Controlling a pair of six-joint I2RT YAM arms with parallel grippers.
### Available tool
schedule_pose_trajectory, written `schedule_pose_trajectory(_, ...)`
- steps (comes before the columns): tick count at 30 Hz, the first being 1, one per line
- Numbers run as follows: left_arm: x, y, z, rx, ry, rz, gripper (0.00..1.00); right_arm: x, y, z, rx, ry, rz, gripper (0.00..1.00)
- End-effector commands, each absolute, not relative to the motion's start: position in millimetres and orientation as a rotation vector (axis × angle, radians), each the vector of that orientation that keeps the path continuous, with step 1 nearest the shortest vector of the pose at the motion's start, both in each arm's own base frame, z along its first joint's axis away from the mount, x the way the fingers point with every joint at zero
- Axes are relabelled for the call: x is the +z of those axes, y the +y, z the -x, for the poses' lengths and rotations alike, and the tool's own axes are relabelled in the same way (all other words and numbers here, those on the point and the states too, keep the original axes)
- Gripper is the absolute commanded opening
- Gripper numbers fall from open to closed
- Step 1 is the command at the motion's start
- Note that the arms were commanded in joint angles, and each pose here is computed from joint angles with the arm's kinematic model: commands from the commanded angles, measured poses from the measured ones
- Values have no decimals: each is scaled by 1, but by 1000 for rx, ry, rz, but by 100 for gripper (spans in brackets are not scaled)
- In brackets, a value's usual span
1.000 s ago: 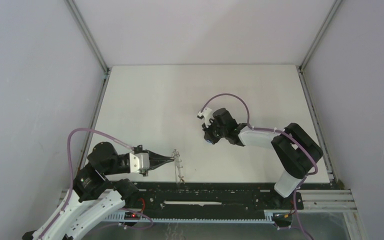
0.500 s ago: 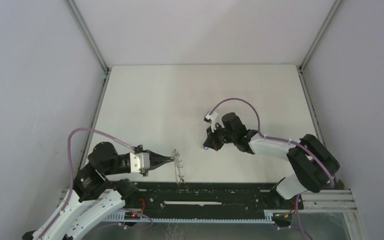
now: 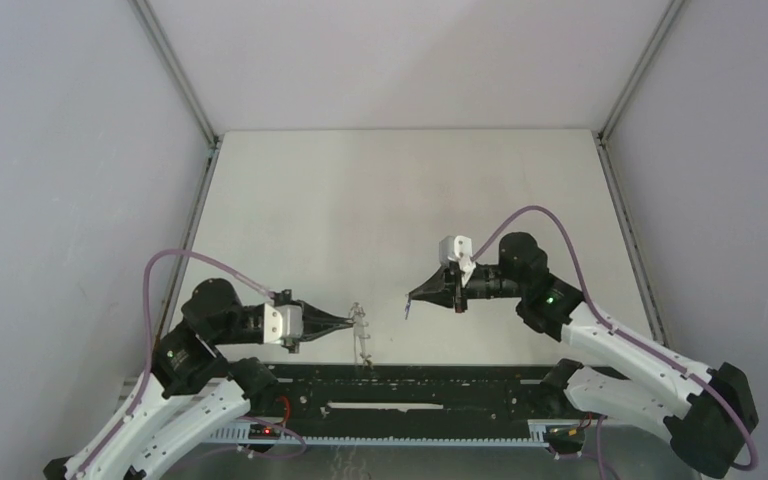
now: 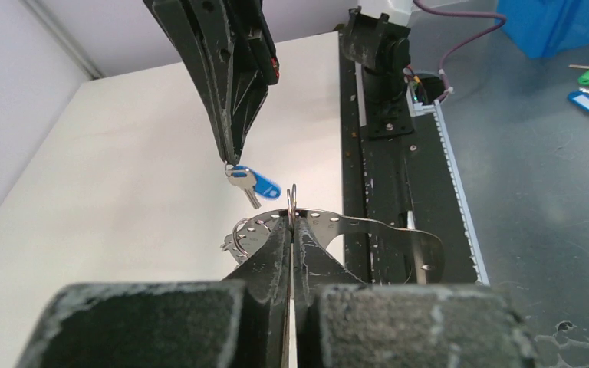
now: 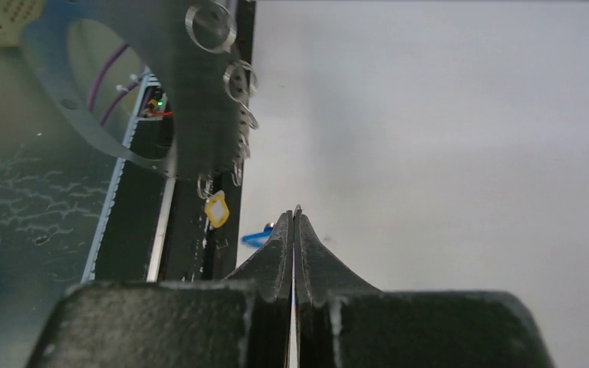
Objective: Put the keys on the keyring
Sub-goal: Pick up the key from the center of the board, then insert the key onto the keyring.
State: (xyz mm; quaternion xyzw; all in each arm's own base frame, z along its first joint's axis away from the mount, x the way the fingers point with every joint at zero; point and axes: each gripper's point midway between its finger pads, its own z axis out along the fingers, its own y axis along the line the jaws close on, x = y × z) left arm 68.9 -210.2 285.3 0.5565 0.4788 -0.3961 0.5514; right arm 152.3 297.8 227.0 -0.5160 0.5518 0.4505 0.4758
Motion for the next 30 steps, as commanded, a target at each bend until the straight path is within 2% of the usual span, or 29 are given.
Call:
schedule_pose_trajectory(1,313,-217,-55,-1014,1018,-1332,0,263,299,-126,1095,1104,1433,0)
schedule_pose_trajectory(15,311,-222,-40,-1010,789,-1476,0,343,311,-102,1019,730,1733,0)
schedule_pose_trajectory(22,296,-223,-45,-858,638,-1609,0,341,321,-84,967,667,1914,0)
schedule_pose_trajectory(30,311,-226,-50,-762,498,-1580,0,344,328,-66,905,577,1915,0)
